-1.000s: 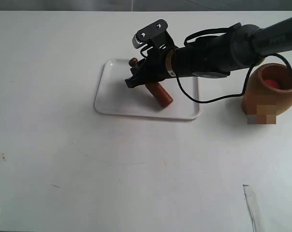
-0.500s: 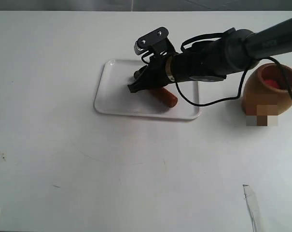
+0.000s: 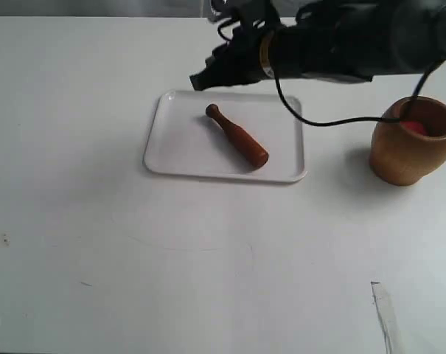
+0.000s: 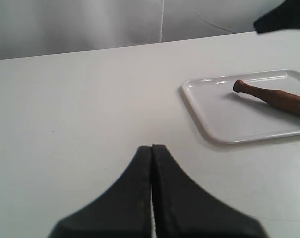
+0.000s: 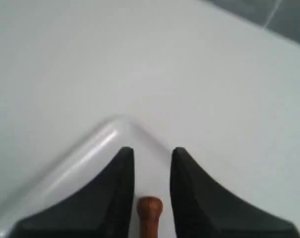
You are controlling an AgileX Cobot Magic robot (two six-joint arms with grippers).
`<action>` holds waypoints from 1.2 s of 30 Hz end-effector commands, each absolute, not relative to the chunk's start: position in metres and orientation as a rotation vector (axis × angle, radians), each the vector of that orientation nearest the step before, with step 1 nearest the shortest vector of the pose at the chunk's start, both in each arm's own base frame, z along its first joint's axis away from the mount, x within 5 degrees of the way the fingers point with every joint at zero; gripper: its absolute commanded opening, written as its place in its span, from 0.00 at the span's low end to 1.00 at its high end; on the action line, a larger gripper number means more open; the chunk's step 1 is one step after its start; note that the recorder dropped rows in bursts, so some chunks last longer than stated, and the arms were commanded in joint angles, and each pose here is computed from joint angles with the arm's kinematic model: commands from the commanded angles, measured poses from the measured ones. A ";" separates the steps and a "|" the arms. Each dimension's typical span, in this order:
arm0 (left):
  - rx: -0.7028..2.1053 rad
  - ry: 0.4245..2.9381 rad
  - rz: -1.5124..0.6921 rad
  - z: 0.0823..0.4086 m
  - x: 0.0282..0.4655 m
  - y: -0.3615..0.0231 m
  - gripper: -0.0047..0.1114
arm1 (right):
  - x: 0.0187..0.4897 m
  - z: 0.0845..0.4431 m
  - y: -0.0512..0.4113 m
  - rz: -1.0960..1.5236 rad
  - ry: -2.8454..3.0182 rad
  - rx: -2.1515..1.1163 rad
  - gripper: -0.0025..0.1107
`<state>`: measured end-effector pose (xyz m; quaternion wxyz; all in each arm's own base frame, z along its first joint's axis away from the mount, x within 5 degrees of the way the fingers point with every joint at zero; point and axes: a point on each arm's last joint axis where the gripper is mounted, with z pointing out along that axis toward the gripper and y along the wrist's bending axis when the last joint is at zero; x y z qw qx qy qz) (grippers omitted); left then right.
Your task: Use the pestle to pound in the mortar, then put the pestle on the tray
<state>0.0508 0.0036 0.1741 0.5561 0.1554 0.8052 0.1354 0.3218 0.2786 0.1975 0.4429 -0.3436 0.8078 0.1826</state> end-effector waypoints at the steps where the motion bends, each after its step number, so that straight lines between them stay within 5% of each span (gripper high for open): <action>1: 0.361 1.897 0.302 0.174 0.051 0.003 0.04 | 0.280 0.264 0.276 0.417 1.804 -0.958 0.02; 12: 0.361 1.897 0.302 0.174 0.051 0.003 0.04 | 0.164 0.358 0.214 0.216 1.589 -0.923 0.02; 19: 0.361 1.897 0.302 0.174 0.051 0.003 0.04 | 0.113 0.367 0.158 0.297 1.508 -0.796 0.02; 28: 0.361 1.897 0.302 0.174 0.051 0.003 0.04 | 0.104 0.379 0.038 0.028 1.490 -0.022 0.02; 36: 0.361 1.897 0.302 0.174 0.051 0.003 0.04 | 0.084 0.347 0.052 0.490 1.381 -0.239 0.02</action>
